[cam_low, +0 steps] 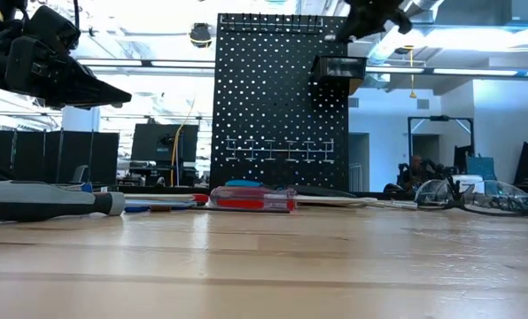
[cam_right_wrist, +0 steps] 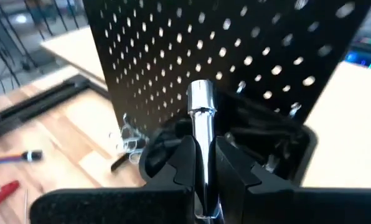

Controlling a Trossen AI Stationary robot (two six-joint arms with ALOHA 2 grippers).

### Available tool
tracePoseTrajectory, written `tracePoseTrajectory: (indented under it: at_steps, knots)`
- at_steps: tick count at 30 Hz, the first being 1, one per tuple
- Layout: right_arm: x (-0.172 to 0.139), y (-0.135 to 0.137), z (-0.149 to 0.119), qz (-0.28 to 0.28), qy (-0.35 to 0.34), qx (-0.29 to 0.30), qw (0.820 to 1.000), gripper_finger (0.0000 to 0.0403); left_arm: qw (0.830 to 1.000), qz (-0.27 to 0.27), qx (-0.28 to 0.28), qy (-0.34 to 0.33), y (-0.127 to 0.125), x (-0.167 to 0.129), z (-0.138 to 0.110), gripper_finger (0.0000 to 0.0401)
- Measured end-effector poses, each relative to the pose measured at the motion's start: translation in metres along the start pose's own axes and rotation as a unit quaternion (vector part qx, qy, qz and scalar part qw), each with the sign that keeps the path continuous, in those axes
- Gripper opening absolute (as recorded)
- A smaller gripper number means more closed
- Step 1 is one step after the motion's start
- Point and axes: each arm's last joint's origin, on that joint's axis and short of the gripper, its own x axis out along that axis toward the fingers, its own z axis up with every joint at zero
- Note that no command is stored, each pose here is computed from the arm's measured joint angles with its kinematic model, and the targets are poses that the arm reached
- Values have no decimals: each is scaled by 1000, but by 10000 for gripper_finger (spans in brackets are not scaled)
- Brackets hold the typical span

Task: Hang tools onto peg board
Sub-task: Put the extension bar into the bin of the pegboard

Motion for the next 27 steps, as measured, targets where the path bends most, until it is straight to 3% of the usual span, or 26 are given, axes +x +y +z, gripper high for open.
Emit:
tracePoseTrajectory:
  at_steps: [12,27]
  knots:
    - [33,1,3,-40,61,-27,997,37,1000,0,0,0,0,0,0,0]
    - [36,-3,2,-41,75,-22,996,60,1000,0,0,0,0,0,0,0]
